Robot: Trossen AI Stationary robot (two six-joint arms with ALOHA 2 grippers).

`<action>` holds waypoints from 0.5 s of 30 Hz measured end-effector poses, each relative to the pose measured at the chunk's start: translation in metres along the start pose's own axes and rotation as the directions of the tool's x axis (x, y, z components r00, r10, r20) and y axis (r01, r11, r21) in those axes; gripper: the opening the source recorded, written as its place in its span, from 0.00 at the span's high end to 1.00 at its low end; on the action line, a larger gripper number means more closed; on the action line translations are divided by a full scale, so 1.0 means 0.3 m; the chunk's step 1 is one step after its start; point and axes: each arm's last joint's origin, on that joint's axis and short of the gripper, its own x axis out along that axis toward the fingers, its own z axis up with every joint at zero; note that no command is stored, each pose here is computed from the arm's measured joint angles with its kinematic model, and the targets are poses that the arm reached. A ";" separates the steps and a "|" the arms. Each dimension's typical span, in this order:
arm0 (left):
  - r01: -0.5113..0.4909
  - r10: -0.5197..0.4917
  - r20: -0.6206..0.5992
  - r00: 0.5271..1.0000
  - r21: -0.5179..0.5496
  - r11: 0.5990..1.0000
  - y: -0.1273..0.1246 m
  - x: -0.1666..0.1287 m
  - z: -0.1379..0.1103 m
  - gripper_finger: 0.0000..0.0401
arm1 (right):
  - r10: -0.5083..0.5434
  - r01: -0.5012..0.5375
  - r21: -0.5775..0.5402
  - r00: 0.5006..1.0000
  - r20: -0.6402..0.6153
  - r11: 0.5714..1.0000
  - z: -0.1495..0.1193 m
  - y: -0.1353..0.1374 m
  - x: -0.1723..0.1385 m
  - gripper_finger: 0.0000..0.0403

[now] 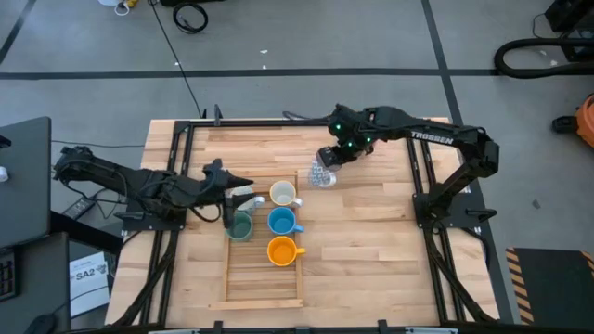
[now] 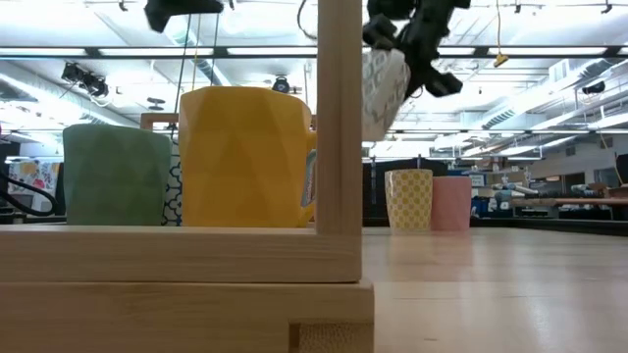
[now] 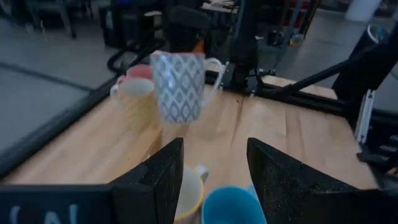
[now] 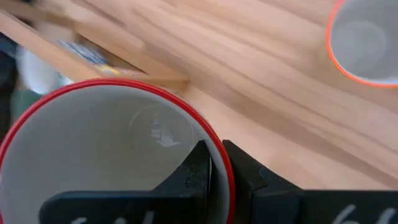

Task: Place coffee mugs
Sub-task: Put the gray and white mug on the shelf aligned with the dark yellow mug

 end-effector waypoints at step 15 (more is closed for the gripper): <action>-0.082 0.000 0.182 0.983 0.441 0.894 -0.110 0.176 -0.007 0.54 | 0.215 -0.246 0.122 0.951 0.224 0.962 0.084 0.091 -0.112 0.91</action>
